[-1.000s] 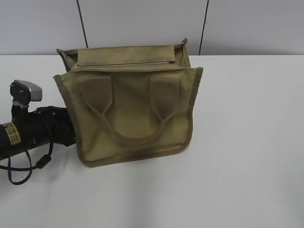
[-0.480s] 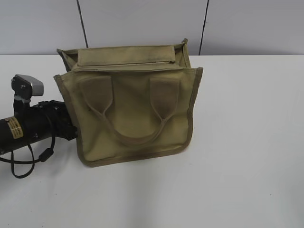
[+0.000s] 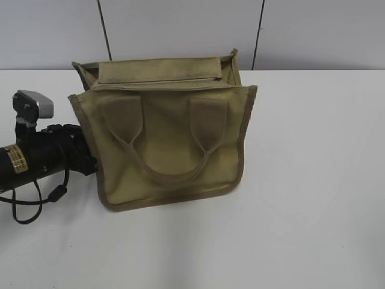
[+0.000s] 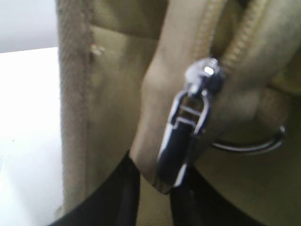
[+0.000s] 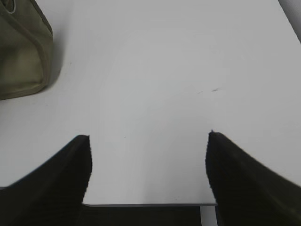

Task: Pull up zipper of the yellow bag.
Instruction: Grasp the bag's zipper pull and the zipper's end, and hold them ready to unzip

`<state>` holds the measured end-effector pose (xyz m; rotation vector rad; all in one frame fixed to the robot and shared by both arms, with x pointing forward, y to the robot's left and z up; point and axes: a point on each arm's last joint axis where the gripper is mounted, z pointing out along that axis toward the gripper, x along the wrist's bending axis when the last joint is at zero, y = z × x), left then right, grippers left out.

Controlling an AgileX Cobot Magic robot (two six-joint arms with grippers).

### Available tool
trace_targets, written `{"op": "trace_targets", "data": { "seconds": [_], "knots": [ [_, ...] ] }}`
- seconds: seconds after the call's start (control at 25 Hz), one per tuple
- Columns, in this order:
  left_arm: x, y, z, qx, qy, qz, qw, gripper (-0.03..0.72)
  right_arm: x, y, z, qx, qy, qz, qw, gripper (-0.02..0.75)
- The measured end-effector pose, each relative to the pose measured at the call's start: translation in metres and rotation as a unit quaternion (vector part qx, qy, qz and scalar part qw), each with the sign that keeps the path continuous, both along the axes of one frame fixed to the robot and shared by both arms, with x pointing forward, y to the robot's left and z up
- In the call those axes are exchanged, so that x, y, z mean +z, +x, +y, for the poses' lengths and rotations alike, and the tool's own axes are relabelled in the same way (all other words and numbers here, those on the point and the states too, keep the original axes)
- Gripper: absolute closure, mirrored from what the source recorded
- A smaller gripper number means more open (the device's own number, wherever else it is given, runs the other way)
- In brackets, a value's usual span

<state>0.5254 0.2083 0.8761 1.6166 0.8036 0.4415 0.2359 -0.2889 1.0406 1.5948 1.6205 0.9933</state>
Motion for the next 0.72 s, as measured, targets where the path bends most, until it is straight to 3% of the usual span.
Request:
{"op": "trace_targets", "data": {
  "seconds": [0.16,0.4,0.52,0.72],
  "knots": [
    [0.000,0.000,0.000,0.000,0.000,0.000,1.000,0.662,0.000,0.000,0.000,0.000,0.000,0.000,1.000,0.160],
    [0.011,-0.003,0.001,0.003,0.004,-0.011,1.000,0.680,0.000,0.000,0.000,0.000,0.000,0.000,1.000,0.160],
    [0.030,-0.003,0.004,0.014,0.042,-0.019,0.999,0.680,0.000,0.000,0.000,0.000,0.000,0.000,1.000,0.160],
    [0.072,-0.012,0.015,0.044,0.129,-0.027,0.990,0.680,0.000,0.000,0.000,0.000,0.000,0.000,1.000,0.160]
  ]
}}
